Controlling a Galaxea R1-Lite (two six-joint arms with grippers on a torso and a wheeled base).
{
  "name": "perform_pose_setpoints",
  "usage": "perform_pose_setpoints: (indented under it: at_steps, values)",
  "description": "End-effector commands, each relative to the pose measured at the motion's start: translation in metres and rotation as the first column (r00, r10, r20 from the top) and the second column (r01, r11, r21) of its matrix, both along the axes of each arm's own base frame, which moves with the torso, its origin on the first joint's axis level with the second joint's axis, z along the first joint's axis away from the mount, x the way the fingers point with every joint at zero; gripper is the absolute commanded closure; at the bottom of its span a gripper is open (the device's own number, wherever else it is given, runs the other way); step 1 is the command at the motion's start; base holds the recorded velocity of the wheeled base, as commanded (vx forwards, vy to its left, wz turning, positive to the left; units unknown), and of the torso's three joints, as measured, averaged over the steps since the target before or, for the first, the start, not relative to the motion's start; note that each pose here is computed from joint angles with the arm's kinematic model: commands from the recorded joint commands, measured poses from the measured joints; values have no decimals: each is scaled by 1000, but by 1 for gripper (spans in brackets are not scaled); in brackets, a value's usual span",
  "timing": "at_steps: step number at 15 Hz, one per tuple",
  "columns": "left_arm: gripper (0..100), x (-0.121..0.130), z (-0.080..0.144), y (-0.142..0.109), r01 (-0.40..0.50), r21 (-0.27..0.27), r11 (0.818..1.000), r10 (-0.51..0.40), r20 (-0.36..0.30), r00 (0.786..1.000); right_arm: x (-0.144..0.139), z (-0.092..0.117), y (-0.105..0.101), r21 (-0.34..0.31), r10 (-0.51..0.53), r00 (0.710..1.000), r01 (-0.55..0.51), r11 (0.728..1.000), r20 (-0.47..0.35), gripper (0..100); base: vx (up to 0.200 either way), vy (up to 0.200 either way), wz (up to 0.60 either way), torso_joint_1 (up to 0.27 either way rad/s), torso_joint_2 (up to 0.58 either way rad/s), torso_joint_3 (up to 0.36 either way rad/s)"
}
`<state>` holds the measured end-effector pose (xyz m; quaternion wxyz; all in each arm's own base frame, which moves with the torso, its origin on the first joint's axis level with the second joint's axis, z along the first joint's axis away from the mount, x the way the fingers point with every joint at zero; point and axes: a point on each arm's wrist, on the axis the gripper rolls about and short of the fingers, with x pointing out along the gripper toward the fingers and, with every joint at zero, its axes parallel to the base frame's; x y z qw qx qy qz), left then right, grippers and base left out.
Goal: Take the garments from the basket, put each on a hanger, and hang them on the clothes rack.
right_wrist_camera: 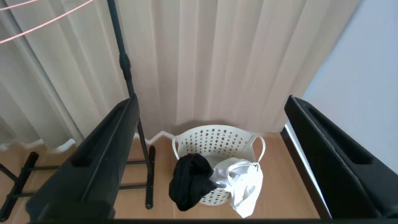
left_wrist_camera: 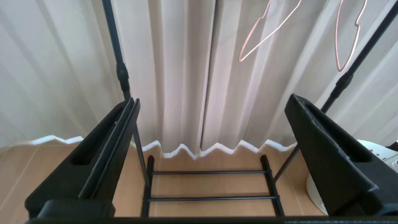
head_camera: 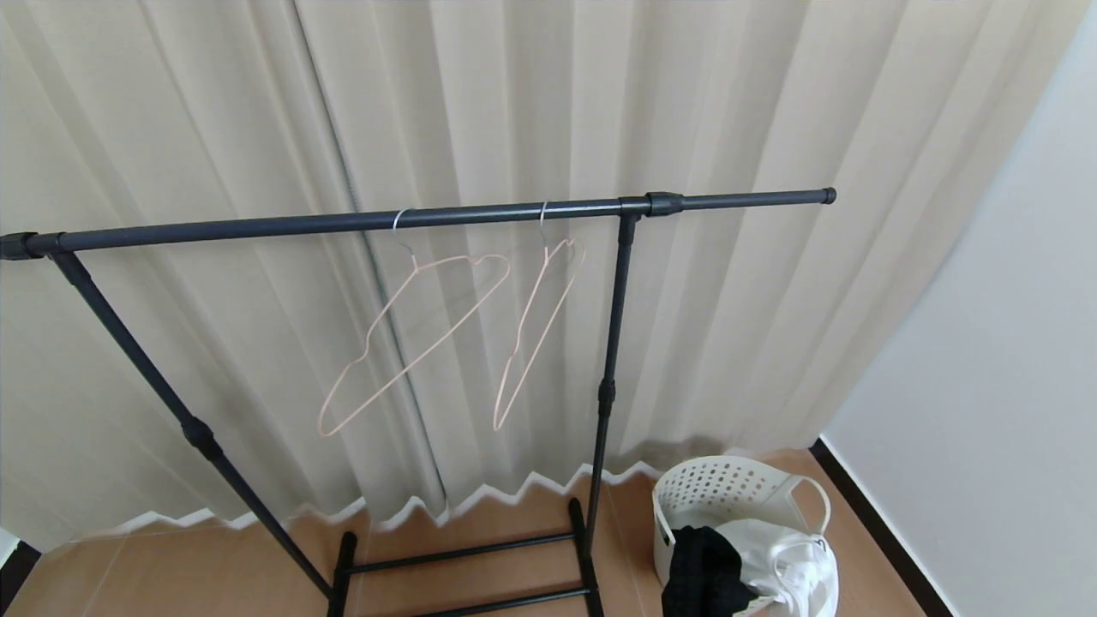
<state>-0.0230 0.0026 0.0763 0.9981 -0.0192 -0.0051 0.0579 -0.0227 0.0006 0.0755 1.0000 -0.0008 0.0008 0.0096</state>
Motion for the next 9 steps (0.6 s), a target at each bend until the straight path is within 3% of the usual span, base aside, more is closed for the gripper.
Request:
perform_pose_setpoints:
  at_steps: [1,9]
  values:
    - [0,0,0,0,-1,0,1000,1,0,1000,0,0,0,2,1,1000,-1,1000,-1,0,0,0,0,0,0,0]
    - [0,0,0,0,-1,4,1000,1,-1,1000,0,0,0,-3,2,1000,-2,1000,-1,0,0,0,0,0,0,0]
